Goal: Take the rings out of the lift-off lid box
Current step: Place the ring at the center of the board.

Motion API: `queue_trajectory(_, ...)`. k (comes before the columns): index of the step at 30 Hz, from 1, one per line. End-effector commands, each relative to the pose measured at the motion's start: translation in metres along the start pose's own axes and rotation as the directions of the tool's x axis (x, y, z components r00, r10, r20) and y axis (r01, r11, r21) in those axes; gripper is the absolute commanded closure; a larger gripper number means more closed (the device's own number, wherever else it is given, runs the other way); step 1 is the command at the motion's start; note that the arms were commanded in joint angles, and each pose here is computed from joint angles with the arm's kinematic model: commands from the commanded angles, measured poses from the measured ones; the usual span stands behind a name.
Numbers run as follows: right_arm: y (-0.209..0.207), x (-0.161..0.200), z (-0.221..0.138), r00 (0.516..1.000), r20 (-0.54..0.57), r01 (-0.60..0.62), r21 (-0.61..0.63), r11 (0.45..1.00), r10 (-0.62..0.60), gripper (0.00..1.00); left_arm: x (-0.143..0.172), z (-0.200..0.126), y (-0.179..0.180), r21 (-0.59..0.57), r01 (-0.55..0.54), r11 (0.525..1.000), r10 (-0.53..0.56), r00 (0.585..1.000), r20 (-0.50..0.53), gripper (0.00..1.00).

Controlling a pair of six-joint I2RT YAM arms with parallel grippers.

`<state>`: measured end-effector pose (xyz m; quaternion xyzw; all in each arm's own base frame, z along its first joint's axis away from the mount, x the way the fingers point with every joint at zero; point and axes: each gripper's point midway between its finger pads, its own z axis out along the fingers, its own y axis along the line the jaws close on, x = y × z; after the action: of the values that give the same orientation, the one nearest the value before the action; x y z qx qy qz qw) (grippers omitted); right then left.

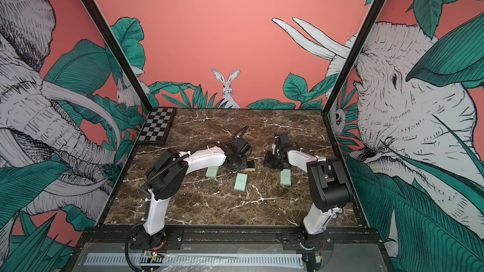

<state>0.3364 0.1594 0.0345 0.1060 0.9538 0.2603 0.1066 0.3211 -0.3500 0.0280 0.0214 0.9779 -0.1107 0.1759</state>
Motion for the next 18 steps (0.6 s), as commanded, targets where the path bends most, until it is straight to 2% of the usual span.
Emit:
queue_trajectory(1,-0.003,-0.003,0.000,1.000,0.002,0.008,0.025,1.000,-0.008,0.95,0.006,-0.011,0.011,-0.035,0.024,0.999,-0.024,1.000,0.000,0.65)
queue_trajectory(5,-0.007,-0.002,-0.002,1.000,-0.001,0.016,0.053,0.998,-0.016,0.87,0.007,-0.012,0.013,-0.034,0.028,0.999,-0.028,1.000,0.002,0.65)
queue_trajectory(11,-0.017,0.000,-0.005,1.000,-0.002,0.019,0.110,0.994,-0.019,0.85,0.008,-0.012,0.014,-0.038,0.026,0.999,-0.026,1.000,0.003,0.65)
queue_trajectory(15,-0.016,0.000,-0.007,1.000,-0.001,0.022,0.107,0.994,-0.022,0.72,0.006,-0.013,0.014,-0.039,0.026,0.999,-0.026,1.000,0.008,0.65)
queue_trajectory(18,-0.014,-0.003,-0.013,0.999,0.022,0.035,0.109,0.993,-0.038,0.70,0.006,-0.013,0.014,-0.040,0.026,0.999,-0.025,1.000,0.009,0.65)
